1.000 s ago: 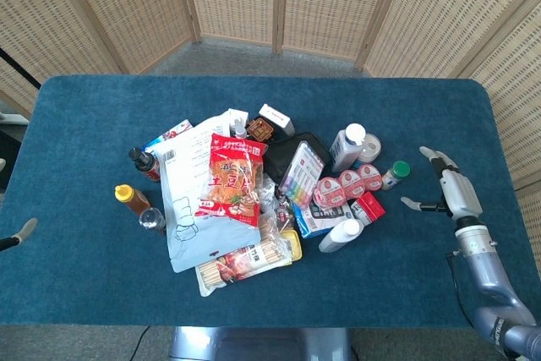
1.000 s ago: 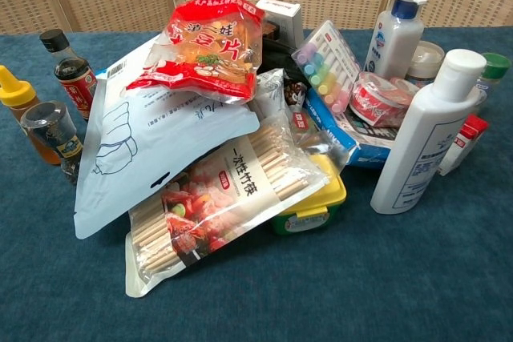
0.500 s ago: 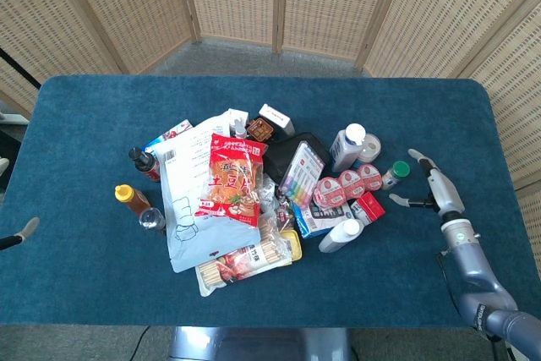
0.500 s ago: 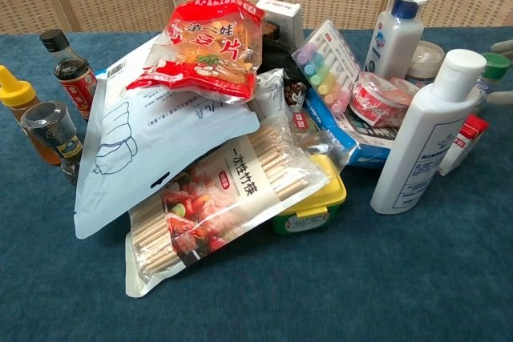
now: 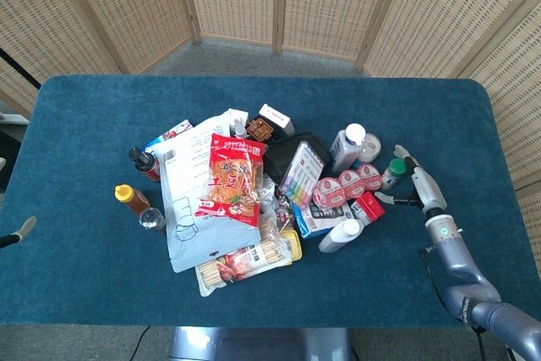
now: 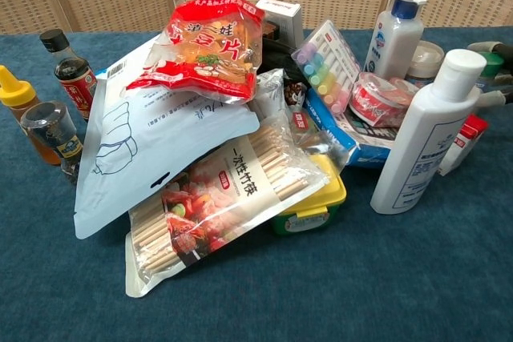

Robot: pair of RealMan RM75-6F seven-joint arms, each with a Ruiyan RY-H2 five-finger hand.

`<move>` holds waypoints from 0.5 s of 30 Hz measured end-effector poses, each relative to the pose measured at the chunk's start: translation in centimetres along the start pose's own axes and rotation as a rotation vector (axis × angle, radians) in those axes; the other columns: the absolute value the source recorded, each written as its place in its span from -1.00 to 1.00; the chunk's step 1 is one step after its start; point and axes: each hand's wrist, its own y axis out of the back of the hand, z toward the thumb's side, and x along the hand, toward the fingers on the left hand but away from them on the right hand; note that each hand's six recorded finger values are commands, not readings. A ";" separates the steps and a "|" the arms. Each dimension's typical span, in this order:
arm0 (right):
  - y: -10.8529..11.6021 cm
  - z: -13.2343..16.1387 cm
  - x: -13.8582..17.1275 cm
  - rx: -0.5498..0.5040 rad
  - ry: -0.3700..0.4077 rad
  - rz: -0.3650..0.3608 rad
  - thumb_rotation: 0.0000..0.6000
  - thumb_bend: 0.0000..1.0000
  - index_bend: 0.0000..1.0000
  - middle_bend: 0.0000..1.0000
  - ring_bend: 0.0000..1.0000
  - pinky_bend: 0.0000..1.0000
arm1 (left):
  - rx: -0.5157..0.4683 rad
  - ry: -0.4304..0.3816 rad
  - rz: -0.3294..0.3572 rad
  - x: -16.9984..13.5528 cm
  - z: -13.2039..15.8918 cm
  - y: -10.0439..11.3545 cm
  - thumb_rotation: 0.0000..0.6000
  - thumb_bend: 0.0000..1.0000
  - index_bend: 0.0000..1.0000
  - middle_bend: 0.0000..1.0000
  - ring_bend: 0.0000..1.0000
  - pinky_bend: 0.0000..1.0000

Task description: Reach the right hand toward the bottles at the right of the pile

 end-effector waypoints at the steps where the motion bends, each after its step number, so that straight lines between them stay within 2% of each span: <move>1: -0.1 0.0 -0.1 -0.002 -0.001 0.000 0.67 -1.00 -1.00 -1.00 -1.00 -1.00 | 0.000 0.000 0.000 0.0 0.0 0.0 0.86 -0.45 -1.00 -1.00 -1.00 -1.00; 3: -0.3 -0.1 -0.3 -0.011 -0.003 -0.005 0.73 -1.00 -1.00 -1.00 -1.00 -1.00 | 0.000 0.000 0.000 0.0 -0.1 0.0 0.86 -0.45 -1.00 -1.00 -1.00 -1.00; 5: -0.4 -0.1 -0.5 -0.029 -0.004 -0.021 0.91 -1.00 -1.00 -1.00 -1.00 -0.99 | 0.000 0.002 0.000 0.1 -0.1 0.0 0.86 -0.45 -1.00 -1.00 -1.00 -1.00; 6: -0.3 -0.1 -0.6 -0.040 -0.003 -0.035 1.00 -1.00 -0.98 -0.89 -0.86 -0.80 | 0.000 0.003 0.001 0.1 -0.1 0.0 0.85 -0.45 -1.00 -1.00 -1.00 -1.00; 7: -0.2 -0.1 -0.7 -0.055 -0.001 -0.052 1.00 -1.00 -0.82 -0.59 -0.55 -0.42 | 0.000 0.004 0.001 0.1 -0.2 0.0 0.85 -0.45 -1.00 -1.00 -1.00 -1.00; 8: 0.0 -0.2 -0.8 -0.077 0.000 -0.078 1.00 -1.00 -0.67 -0.35 -0.30 -0.13 | 0.001 0.005 0.002 0.1 -0.2 0.1 0.85 -0.44 -1.00 -1.00 -1.00 -1.00; 9: 0.1 -0.2 -0.9 -0.096 0.001 -0.098 1.00 -1.00 -0.38 0.03 0.08 0.26 | 0.001 0.006 0.003 0.1 -0.3 0.1 0.85 -0.44 -1.00 -1.00 -1.00 -1.00; 10: 0.2 -0.3 -0.9 -0.113 0.002 -0.117 1.00 -1.00 -0.10 0.35 0.40 0.56 | 0.001 0.006 0.003 0.1 -0.3 0.1 0.85 -0.45 -1.00 -1.00 -1.00 -1.00; 12: 0.3 -0.6 -0.9 -0.143 -0.001 -0.142 1.00 -1.00 0.12 0.58 0.64 0.82 | 0.003 0.007 0.002 0.1 -0.3 0.0 0.85 -0.44 -1.00 -1.00 -1.00 -1.00; 15: 0.2 -1.1 -0.7 -0.144 -0.008 -0.140 1.00 -1.00 0.21 0.70 0.77 0.97 | 0.003 0.006 0.000 0.1 -0.2 0.0 0.85 -0.44 -1.00 -1.00 -1.00 -1.00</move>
